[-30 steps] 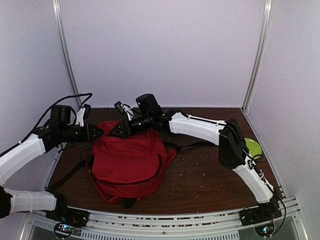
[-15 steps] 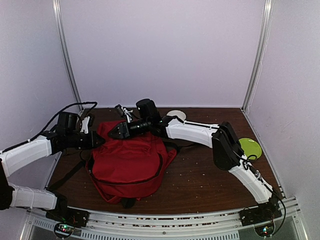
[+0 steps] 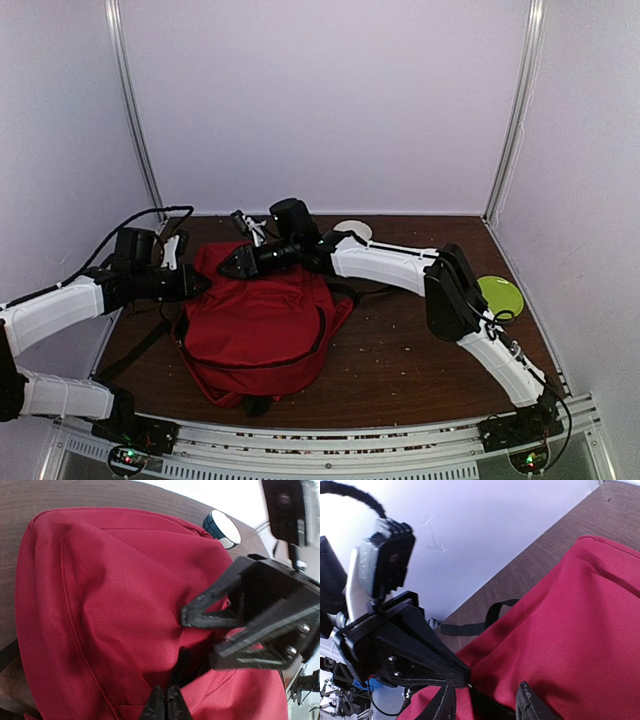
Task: Pack the student bag
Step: Hold the lower front pocket of the student bag.
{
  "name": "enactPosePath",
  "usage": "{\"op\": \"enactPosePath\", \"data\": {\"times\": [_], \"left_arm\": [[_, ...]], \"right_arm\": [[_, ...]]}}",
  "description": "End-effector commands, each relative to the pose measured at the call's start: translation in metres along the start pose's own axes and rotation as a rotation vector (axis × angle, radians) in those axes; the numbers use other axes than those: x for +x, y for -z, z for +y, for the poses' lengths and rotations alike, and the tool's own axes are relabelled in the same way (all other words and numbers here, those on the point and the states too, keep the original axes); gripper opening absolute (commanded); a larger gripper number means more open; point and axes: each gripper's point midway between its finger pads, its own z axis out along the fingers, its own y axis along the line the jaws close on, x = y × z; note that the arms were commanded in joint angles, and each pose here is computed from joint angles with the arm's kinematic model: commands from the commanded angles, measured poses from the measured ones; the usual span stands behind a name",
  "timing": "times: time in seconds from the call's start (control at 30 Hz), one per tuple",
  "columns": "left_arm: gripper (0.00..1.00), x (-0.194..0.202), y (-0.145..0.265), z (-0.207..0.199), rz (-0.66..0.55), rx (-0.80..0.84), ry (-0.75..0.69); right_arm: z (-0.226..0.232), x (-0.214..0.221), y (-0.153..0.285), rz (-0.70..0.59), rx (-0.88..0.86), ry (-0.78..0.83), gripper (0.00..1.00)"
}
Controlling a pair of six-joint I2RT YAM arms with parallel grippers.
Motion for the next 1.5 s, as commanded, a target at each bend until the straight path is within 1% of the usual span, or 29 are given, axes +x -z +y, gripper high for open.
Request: {"op": "enactPosePath", "data": {"times": [0.0, 0.3, 0.5, 0.67, 0.73, 0.83, 0.87, 0.9, 1.03, 1.17, 1.27, 1.4, 1.47], "left_arm": [[0.10, 0.001, 0.004, -0.006, -0.029, 0.046, -0.009], [0.07, 0.029, -0.003, 0.002, 0.019, 0.068, 0.041], [0.07, 0.031, 0.000, 0.003, 0.007, 0.060, 0.032], [0.07, 0.035, -0.001, 0.006, 0.006, 0.057, 0.040], [0.11, 0.038, -0.002, 0.009, 0.006, 0.048, 0.045], [0.13, 0.040, -0.002, 0.012, -0.004, 0.043, 0.046], [0.13, 0.042, -0.003, 0.013, -0.001, 0.039, 0.049], [0.13, 0.043, -0.003, 0.015, 0.003, 0.034, 0.051], [0.21, 0.046, 0.000, 0.022, -0.001, -0.009, 0.062], [0.24, 0.039, 0.007, 0.025, -0.042, -0.044, 0.055], [0.27, 0.034, 0.012, 0.027, -0.063, -0.071, 0.067], [0.36, 0.039, 0.012, 0.035, -0.057, -0.108, 0.117], [0.40, 0.041, 0.010, 0.035, -0.050, -0.099, 0.145]], "right_arm": [[-0.021, 0.007, 0.004, 0.020, 0.131, -0.014, 0.41], [0.006, 0.030, -0.008, 0.080, 0.065, -0.019, 0.41], [0.006, 0.043, -0.014, 0.105, 0.073, -0.028, 0.40], [0.015, 0.057, -0.013, 0.149, 0.042, -0.026, 0.35], [0.021, 0.058, -0.010, 0.155, 0.036, -0.018, 0.32], [0.026, 0.058, -0.005, 0.157, 0.034, 0.000, 0.24], [0.029, 0.057, -0.002, 0.157, 0.034, 0.022, 0.20], [0.032, 0.056, -0.001, 0.156, 0.042, 0.050, 0.19], [0.049, 0.061, 0.007, 0.180, 0.088, 0.205, 0.18], [0.062, 0.094, 0.007, 0.253, 0.140, 0.368, 0.15], [0.062, 0.106, 0.008, 0.277, 0.190, 0.461, 0.13], [0.054, 0.110, 0.010, 0.296, 0.231, 0.510, 0.13], [0.051, 0.110, 0.010, 0.301, 0.247, 0.521, 0.13]]}}
